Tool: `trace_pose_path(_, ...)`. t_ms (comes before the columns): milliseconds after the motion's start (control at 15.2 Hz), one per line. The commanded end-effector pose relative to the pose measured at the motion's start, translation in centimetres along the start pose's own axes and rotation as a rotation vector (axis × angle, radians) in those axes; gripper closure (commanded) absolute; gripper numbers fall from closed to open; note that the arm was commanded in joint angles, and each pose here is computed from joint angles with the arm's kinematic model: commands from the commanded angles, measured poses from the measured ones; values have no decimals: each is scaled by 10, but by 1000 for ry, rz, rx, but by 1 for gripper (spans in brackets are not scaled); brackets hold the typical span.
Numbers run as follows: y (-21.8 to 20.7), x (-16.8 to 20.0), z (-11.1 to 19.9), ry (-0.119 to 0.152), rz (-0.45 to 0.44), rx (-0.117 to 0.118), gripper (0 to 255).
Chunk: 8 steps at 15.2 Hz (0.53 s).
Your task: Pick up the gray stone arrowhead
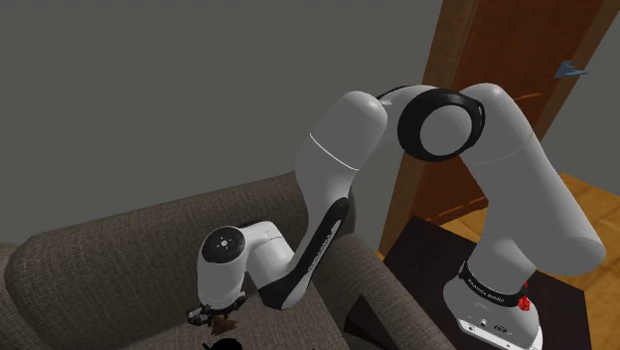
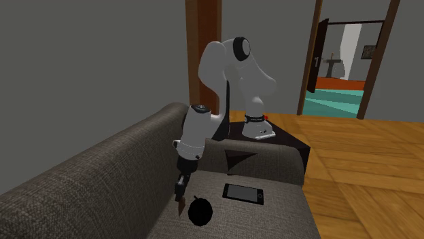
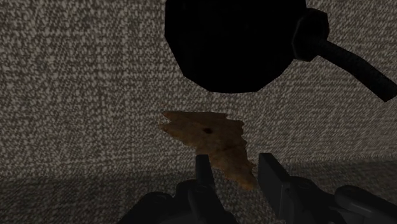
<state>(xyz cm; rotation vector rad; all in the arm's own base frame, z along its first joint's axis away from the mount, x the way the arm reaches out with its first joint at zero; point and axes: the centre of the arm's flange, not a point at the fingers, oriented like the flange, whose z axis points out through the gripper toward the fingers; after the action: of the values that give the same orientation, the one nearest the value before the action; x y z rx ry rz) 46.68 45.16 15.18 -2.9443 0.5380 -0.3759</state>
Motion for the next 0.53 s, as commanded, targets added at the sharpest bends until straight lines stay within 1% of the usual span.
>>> trace_pose_path(0, -2, 1, -11, 0, 0, 0, 255)
trace_pose_path(462, -8, 9, -47, 0, 0, 0, 255)
